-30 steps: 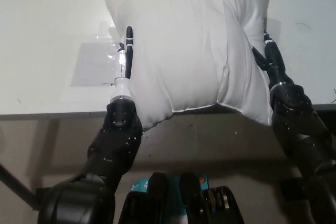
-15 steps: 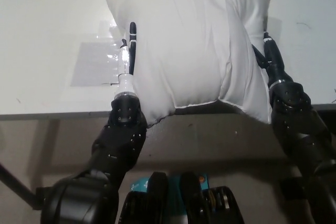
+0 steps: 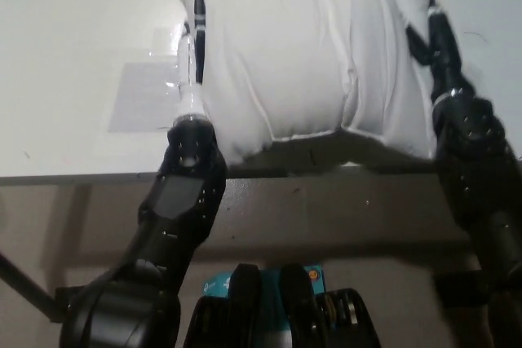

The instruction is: The robot uses both hands to lift the pillow and then drops it on the table

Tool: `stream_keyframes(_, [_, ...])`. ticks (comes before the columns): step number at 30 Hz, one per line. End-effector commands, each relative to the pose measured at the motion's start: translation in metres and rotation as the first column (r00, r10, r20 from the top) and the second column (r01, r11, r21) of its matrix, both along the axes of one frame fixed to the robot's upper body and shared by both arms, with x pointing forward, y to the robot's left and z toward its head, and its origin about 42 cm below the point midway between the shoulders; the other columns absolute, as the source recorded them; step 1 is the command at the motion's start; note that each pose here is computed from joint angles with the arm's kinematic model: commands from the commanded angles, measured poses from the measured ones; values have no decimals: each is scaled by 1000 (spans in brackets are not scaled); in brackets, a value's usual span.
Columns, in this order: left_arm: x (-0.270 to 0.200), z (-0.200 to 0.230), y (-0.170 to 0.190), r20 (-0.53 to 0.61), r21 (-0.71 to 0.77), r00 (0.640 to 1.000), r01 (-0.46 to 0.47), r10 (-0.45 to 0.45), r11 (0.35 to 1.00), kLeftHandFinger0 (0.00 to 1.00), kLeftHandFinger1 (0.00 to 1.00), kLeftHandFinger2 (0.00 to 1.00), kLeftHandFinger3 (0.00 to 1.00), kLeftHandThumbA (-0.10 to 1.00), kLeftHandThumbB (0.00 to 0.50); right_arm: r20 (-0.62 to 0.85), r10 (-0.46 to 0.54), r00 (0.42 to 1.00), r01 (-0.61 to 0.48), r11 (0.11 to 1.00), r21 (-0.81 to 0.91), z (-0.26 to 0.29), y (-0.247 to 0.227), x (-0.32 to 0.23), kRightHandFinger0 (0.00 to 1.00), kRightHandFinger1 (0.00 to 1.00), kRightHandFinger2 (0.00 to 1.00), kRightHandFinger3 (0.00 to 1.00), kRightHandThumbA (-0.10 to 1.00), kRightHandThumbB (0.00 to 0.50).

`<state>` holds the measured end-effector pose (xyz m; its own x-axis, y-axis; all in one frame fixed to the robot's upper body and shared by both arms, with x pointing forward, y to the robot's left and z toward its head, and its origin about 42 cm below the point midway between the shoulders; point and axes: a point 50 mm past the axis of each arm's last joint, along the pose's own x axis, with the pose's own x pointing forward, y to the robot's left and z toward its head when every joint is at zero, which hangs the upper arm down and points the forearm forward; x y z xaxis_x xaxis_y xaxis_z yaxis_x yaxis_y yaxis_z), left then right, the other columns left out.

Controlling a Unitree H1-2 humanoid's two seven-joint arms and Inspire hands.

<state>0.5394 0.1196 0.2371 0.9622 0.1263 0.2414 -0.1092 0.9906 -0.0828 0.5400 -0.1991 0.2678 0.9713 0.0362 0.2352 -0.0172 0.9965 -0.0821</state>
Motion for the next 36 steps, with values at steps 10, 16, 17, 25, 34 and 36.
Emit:
stream_keyframes(10, [-46, 283, -94, 571, 190, 771, 213, -284, 958, 1000, 1000, 1000, 1000, 1000, 291, 554, 177, 813, -162, 984, -77, 255, 44, -63, 1000, 1000, 1000, 1000, 1000, 500])
stream_keyframes(16, [-50, 289, -97, 612, 236, 738, 170, -282, 957, 1000, 1000, 1000, 1000, 1000, 288, 588, 192, 786, -158, 981, -109, 267, 49, -75, 1000, 1000, 1000, 1000, 1000, 500])
stream_keyframes(17, [-50, 287, -97, 608, 237, 743, 167, -280, 957, 1000, 1000, 1000, 1000, 1000, 282, 589, 193, 785, -154, 981, -117, 266, 50, -75, 1000, 1000, 1000, 1000, 1000, 500])
stream_keyframes(25, [-40, 274, -96, 555, 209, 791, 168, -259, 963, 1000, 1000, 1000, 1000, 1000, 268, 544, 179, 820, -141, 984, -112, 248, 51, -62, 1000, 1000, 1000, 1000, 1000, 498])
stream_keyframes(34, [-21, 202, -94, 431, 131, 870, 202, -239, 971, 1000, 1000, 1000, 1000, 1000, 249, 343, 140, 929, -131, 990, -48, 153, 50, -22, 1000, 1000, 1000, 1000, 1000, 479])
stream_keyframes(36, [-13, 163, -88, 348, 111, 909, 204, -230, 973, 1000, 1000, 1000, 1000, 1000, 255, 215, 119, 969, -109, 992, -55, 105, 51, -6, 1000, 1000, 1000, 1000, 1000, 472])
